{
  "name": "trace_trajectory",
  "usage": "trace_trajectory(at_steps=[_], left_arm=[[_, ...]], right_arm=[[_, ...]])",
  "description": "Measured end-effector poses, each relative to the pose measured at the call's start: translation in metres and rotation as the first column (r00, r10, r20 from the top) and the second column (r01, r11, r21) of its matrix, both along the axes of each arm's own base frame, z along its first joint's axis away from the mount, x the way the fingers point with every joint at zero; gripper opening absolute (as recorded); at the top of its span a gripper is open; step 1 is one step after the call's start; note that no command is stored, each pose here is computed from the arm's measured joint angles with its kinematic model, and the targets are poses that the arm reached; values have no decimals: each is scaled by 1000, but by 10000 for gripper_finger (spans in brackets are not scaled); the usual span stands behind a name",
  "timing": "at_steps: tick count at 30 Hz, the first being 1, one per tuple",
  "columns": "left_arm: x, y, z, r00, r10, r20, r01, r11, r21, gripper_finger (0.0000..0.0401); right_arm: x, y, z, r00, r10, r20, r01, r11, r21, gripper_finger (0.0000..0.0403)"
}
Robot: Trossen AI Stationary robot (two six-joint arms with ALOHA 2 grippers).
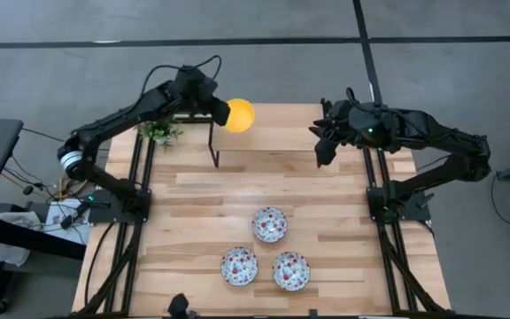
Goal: Pick & Place Mini bowls
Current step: Put the top yellow bowl on the shelf
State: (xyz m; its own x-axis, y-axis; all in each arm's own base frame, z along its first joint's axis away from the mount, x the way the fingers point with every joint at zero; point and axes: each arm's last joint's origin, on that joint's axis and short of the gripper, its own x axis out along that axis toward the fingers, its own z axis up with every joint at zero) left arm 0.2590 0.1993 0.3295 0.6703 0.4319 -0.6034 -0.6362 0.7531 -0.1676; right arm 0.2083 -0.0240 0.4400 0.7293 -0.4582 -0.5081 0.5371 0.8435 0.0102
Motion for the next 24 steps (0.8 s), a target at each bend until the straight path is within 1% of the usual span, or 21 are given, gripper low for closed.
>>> trace_trajectory(at_steps=[6, 8, 16, 24], left_arm=[[6, 10, -16, 999, 9, -45, -10, 999, -30, 9], [7, 11, -18, 998, 2, -59, -3, 1000, -19, 9], [6, 13, -20, 994, 43, -103, -39, 999, 36, 9], [5, 13, -20, 993, 52, -104, -48, 998, 38, 10]], right_arm=[[-2, 3, -3, 1000, -2, -20, 2, 1000, 24, 87], [-1, 5, -3, 1000, 10, -19, -10, 1000, 24, 87], [-1, 13, -2, 1000, 27, -10, -26, 999, 29, 87], [0, 15, -2, 999, 31, -10, -30, 999, 26, 87]])
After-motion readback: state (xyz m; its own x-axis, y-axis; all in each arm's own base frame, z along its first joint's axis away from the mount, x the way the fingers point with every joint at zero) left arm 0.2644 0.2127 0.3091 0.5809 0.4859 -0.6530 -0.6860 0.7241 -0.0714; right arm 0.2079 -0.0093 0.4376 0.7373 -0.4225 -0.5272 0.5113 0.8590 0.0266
